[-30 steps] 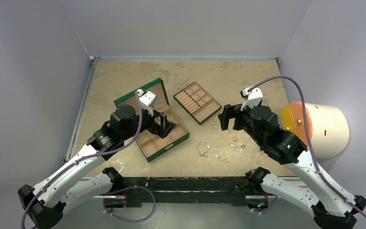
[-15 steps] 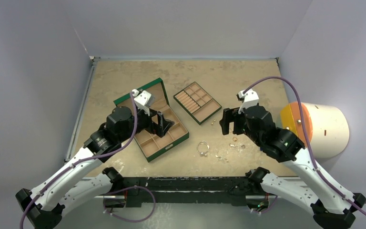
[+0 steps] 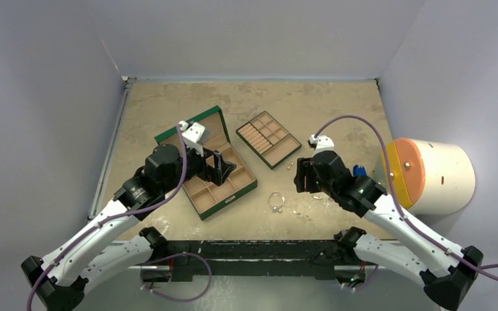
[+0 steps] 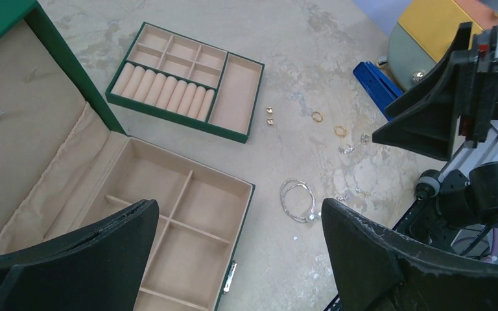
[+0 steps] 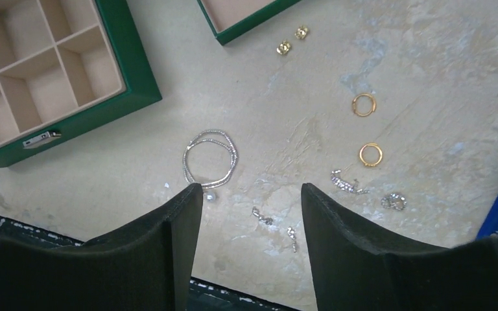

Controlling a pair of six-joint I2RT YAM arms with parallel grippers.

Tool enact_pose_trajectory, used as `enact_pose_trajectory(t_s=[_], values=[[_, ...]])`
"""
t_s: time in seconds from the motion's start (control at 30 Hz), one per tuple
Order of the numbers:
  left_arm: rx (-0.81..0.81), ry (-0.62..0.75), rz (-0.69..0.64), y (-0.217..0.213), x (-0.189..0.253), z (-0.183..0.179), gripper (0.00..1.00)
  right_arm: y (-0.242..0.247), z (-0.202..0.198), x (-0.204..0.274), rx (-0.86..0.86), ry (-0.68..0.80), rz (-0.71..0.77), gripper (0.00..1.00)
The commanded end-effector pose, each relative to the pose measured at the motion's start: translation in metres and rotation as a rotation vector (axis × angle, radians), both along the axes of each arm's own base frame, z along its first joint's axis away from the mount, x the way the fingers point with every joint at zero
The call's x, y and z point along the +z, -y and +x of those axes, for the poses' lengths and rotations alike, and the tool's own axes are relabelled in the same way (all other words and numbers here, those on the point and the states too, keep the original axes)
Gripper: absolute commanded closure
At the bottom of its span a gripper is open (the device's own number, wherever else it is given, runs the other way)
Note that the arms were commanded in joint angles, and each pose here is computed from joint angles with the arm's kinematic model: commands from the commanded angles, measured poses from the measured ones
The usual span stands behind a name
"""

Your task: Organize the mixed jewelry

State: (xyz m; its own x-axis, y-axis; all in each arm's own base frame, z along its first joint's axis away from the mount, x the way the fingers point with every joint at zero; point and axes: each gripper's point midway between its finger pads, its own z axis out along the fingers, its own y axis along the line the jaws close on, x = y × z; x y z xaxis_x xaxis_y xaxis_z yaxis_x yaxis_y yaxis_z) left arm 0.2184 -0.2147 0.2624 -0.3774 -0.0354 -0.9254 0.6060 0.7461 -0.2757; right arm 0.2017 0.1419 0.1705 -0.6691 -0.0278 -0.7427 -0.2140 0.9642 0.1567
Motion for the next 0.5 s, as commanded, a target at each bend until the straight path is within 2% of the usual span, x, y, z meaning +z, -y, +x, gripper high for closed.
enact_pose_trajectory(t_s=[0.0, 0.3, 0.47], values=[[0.007, 0.034, -0.049, 0.003, 0.025, 0.003, 0.03, -0.018, 0.007, -0.008, -0.026, -0.017, 0.088, 0.43], [0.029, 0.030, -0.036, 0.000, 0.022, 0.006, 0.03, -0.048, 0.010, -0.052, 0.030, -0.107, 0.128, 0.58], [0.031, 0.027, -0.032, 0.000, 0.021, 0.006, 0.03, -0.058, 0.009, -0.074, 0.057, -0.152, 0.133, 0.61]])
